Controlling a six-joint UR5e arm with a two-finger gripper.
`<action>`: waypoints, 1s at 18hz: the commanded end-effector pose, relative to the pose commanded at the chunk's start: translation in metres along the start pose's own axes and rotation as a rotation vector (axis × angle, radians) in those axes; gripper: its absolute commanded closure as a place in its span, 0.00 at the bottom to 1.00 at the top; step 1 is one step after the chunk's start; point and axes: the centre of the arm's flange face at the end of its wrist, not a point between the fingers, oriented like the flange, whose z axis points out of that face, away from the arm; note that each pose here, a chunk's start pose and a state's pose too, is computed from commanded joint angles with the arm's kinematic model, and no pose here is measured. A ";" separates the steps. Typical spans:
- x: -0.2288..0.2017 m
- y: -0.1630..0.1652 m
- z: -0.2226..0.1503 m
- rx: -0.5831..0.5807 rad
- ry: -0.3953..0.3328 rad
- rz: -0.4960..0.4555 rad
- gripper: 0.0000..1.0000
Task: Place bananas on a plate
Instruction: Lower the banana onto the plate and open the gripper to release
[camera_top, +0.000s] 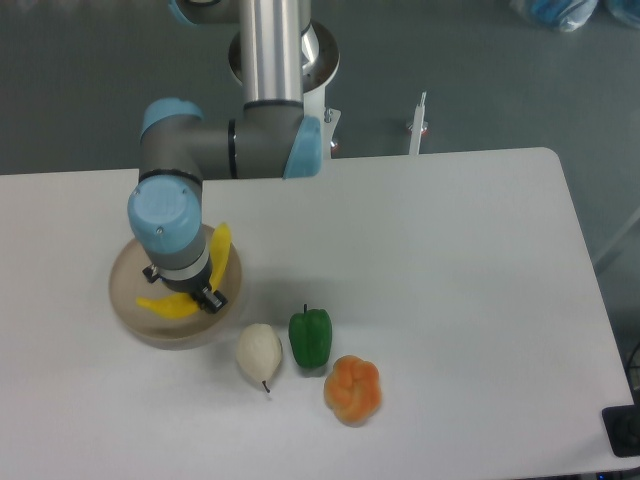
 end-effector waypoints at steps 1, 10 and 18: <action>0.000 -0.003 0.002 0.009 -0.008 -0.010 0.74; -0.034 0.006 -0.053 0.060 -0.115 -0.046 0.00; -0.179 0.119 -0.105 0.089 -0.204 -0.189 0.00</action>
